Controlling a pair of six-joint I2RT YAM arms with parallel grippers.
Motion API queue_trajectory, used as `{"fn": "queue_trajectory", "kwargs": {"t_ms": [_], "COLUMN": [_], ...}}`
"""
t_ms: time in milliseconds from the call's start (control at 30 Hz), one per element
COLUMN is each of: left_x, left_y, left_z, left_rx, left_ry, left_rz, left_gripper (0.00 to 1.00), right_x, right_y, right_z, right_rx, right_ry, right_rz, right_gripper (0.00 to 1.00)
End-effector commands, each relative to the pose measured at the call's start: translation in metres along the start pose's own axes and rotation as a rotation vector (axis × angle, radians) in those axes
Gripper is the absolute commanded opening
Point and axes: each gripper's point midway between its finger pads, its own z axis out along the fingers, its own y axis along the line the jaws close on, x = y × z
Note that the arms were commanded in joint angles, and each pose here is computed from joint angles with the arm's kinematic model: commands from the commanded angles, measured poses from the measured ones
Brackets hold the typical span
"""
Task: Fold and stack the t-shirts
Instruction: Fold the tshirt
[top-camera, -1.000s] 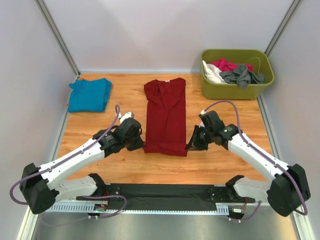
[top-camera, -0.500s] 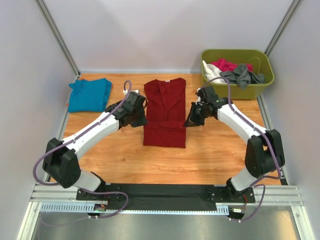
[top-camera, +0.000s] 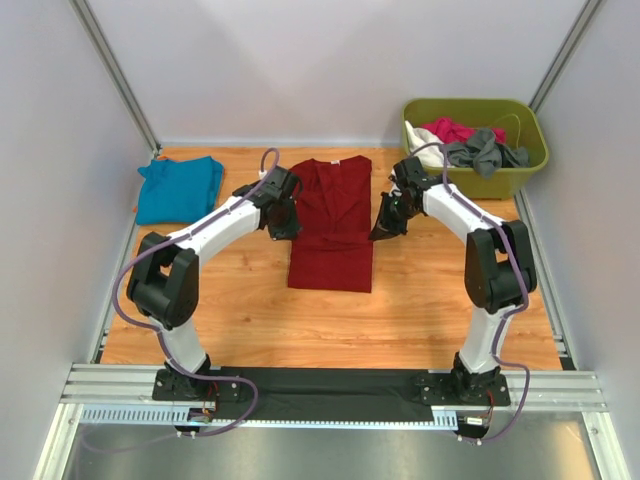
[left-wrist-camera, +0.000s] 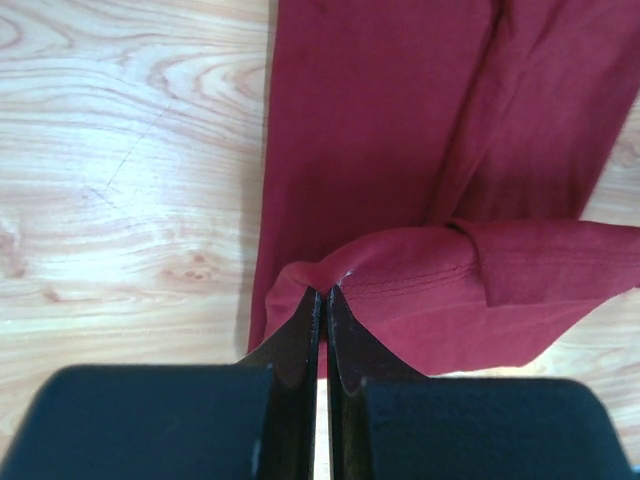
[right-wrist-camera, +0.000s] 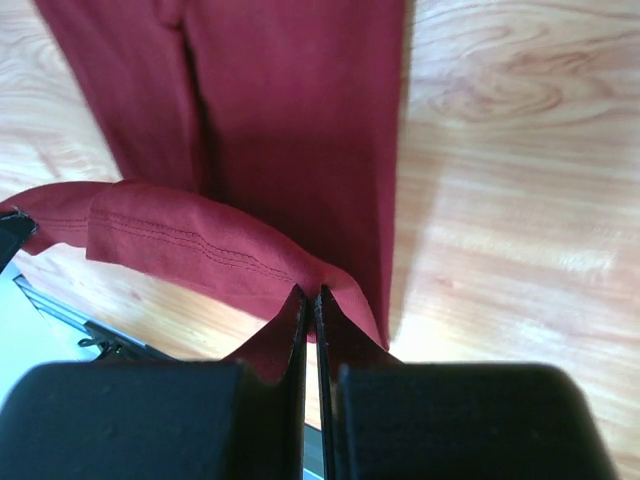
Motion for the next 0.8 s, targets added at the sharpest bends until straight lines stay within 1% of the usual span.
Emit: {"fn": "queue_trajectory", "kwargs": {"t_ms": [0, 233, 467, 500, 533, 567, 600, 633, 667, 700, 733, 767], "left_x": [-0.014, -0.018, -0.022, -0.021, -0.021, -0.026, -0.028, -0.032, -0.039, -0.043, -0.050, -0.058], "left_y": [-0.006, -0.001, 0.001, 0.003, 0.004, 0.002, 0.001, 0.000, -0.004, -0.007, -0.012, -0.014], "left_z": [0.007, 0.029, 0.046, 0.048, 0.048, 0.048, 0.047, 0.045, 0.043, 0.042, 0.040, 0.039], "left_rx": [0.029, 0.005, 0.004, 0.000, -0.001, 0.006, 0.012, 0.019, 0.031, 0.039, 0.051, 0.056], "left_ry": [-0.010, 0.011, 0.042, 0.046, 0.046, 0.034, 0.027, 0.017, -0.003, -0.014, -0.034, -0.053], "left_rz": [0.007, 0.008, 0.004, 0.003, 0.006, 0.006, 0.010, 0.012, 0.018, 0.018, 0.017, 0.011], "left_gripper": [0.00, 0.00, 0.00, 0.02, 0.06, 0.20, 0.29, 0.35, 0.47, 0.52, 0.56, 0.58], "right_x": [-0.015, -0.026, -0.037, -0.037, -0.036, -0.041, -0.043, -0.049, -0.057, -0.063, -0.074, -0.080], "right_y": [0.003, -0.004, -0.010, -0.011, -0.012, -0.008, -0.005, 0.000, 0.007, 0.012, 0.021, 0.026], "right_z": [0.008, 0.031, 0.037, 0.039, 0.041, 0.039, 0.037, 0.034, 0.029, 0.026, 0.022, 0.021], "right_rx": [-0.015, -0.022, 0.016, 0.016, 0.015, 0.005, -0.003, -0.016, -0.032, -0.044, -0.070, -0.085], "right_ry": [-0.003, 0.044, 0.031, 0.035, 0.045, 0.034, 0.029, 0.009, -0.019, -0.042, -0.088, -0.109], "right_rz": [-0.026, -0.016, -0.020, -0.023, -0.018, -0.022, -0.027, -0.033, -0.037, -0.041, -0.039, -0.033], "right_gripper": [0.00, 0.00, 0.00, 0.03, 0.07, 0.13, 0.28, 0.39, 0.49, 0.58, 0.60, 0.61]}}
